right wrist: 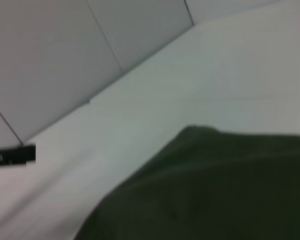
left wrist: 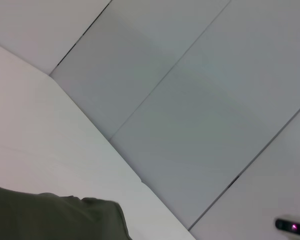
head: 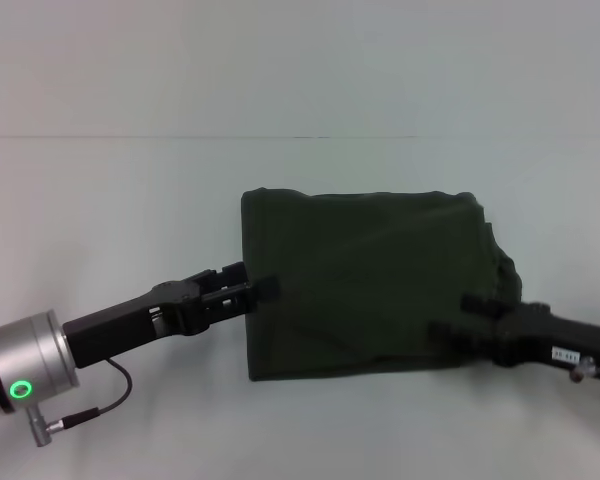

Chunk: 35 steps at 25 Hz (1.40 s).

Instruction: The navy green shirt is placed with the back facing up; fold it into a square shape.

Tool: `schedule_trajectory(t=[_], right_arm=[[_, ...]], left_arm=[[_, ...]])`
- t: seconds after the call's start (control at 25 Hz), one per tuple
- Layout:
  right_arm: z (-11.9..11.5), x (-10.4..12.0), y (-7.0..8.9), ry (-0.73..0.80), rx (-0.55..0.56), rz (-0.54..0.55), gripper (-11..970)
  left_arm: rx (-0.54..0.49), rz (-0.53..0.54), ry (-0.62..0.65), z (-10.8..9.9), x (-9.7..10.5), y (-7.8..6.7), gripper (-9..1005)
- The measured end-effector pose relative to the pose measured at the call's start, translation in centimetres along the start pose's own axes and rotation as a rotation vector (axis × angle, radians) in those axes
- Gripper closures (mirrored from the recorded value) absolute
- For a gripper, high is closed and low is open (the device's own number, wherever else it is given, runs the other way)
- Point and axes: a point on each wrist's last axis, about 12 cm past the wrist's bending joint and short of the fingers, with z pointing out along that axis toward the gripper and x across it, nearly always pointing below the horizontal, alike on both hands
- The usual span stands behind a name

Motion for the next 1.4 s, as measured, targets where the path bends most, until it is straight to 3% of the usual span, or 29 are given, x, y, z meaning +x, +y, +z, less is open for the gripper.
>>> schedule_trajectory(t=[0.28,0.48,0.76,1.0,1.2,1.4], right_arm=[[-0.4,2.0,0.5,0.042,-0.004,-0.036,99],[-0.7,2.1,0.4,0.022,0.005,-0.052,101],[-2.8,0.4,1.1,-0.169,-0.071,-0.160,102],[-4.1,0.7,2.2,-0.253,-0.133,-0.259,102],[-4.1,2.8,3.9,-0.270,-0.195,-0.352,103],[-4.0,5.8,5.4,-0.278,-0.185,-0.430,103]], left_arm=[[-0.001,-0.018,-0.001,-0.1,0.1,0.0,46],[-0.005,-0.029,0.000,0.0,0.1,0.2,46],[-0.044,-0.099,0.011,-0.3,-0.5,0.8,46],[-0.157,-0.200,0.007,-1.0,-1.7,2.4,46],[-0.246,-0.265,0.000,-0.5,-2.5,3.5,46],[-0.251,-0.257,0.029,0.4,-2.5,3.5,47]])
